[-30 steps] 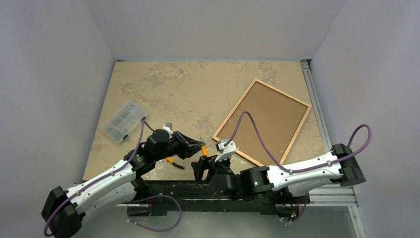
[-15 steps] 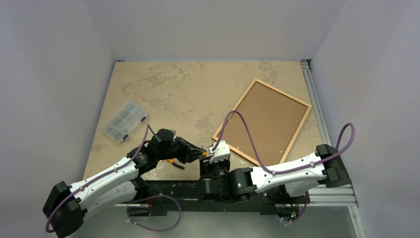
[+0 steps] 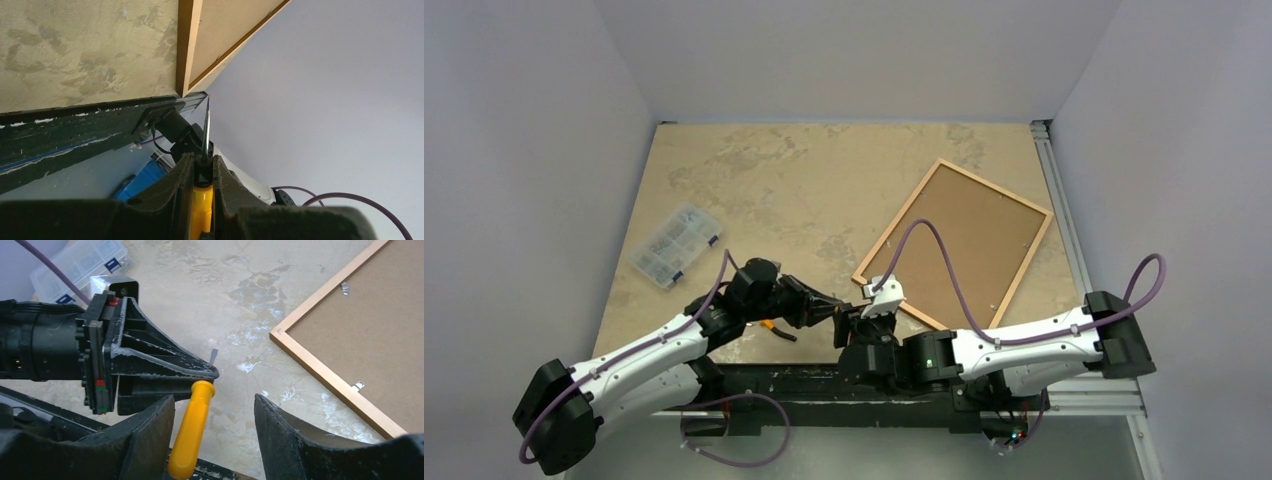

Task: Take the photo out of the frame

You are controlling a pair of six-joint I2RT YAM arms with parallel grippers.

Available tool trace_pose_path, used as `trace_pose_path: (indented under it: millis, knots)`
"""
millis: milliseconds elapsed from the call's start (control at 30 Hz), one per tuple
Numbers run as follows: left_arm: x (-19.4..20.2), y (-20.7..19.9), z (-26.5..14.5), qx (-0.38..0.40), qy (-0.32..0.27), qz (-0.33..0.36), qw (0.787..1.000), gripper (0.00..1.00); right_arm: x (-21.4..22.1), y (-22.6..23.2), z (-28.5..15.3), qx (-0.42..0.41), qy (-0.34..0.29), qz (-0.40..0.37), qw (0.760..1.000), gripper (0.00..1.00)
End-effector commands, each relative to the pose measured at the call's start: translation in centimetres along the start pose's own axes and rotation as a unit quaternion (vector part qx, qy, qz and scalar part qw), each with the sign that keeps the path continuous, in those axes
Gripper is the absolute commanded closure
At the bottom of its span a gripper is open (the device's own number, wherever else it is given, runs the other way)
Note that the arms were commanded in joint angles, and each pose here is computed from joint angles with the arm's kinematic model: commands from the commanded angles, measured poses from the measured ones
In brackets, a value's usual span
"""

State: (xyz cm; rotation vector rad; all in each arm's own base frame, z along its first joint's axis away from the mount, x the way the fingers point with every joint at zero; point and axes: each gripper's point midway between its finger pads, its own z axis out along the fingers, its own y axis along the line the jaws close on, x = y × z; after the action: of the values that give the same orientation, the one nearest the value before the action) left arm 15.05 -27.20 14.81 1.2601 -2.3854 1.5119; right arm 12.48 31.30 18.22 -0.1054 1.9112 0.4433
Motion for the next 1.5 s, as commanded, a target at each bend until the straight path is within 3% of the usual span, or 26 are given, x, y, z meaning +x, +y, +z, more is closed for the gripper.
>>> trace_pose_path:
  millis: [0,467,767,1067,1200,1233,1267,1300,1333,1433,1467]
  knots:
    - [1.2,-2.3,-0.4,0.034,0.024,0.002,0.999,1.0,-0.8,1.6,0.1,-0.021,-0.005,0.019,1.0,0.42]
    - [1.3,-2.3,0.4,0.039,0.035,0.007,0.999,1.0,0.0,1.1,1.2,0.025,0.005,0.014,1.0,0.5]
    - [1.3,-1.8,0.4,0.034,0.039,0.007,0.999,1.0,-0.9,0.2,1.2,0.004,-0.002,0.052,0.999,0.51]
    - [1.4,-1.9,0.3,0.034,0.039,0.008,0.999,1.0,-0.3,1.3,1.8,0.003,0.008,0.026,1.0,0.54]
    - [1.4,-1.9,0.2,0.033,0.039,0.01,0.999,1.0,-0.3,1.6,1.9,0.005,0.01,0.019,1.0,0.63]
    - [1.4,-1.8,0.2,0.033,0.039,0.011,0.999,1.0,-0.3,1.5,1.9,0.007,0.011,0.019,1.0,0.72]
    - [1.4,-1.9,0.2,0.034,0.038,0.012,0.999,1.0,-0.3,1.3,2.0,0.011,0.011,0.02,1.0,0.92]
    - [1.4,-1.9,0.1,0.035,0.037,0.017,0.999,1.0,-0.3,1.0,2.1,0.018,0.011,0.022,1.0,1.0]
    - [1.3,-2.0,0.1,0.037,0.034,0.03,0.998,1.0,-0.3,0.5,2.2,0.027,0.011,0.027,0.999,1.0]
    - [0.7,-1.7,-0.4,0.012,0.002,0.081,0.997,0.46,-0.1,-1.4,2.1,0.051,0.019,0.036,0.998,1.0]
    - [-0.1,-0.8,-0.6,-0.016,-0.02,0.103,0.994,0.34,-0.1,-2.0,2.1,0.057,0.021,0.043,0.997,1.0]
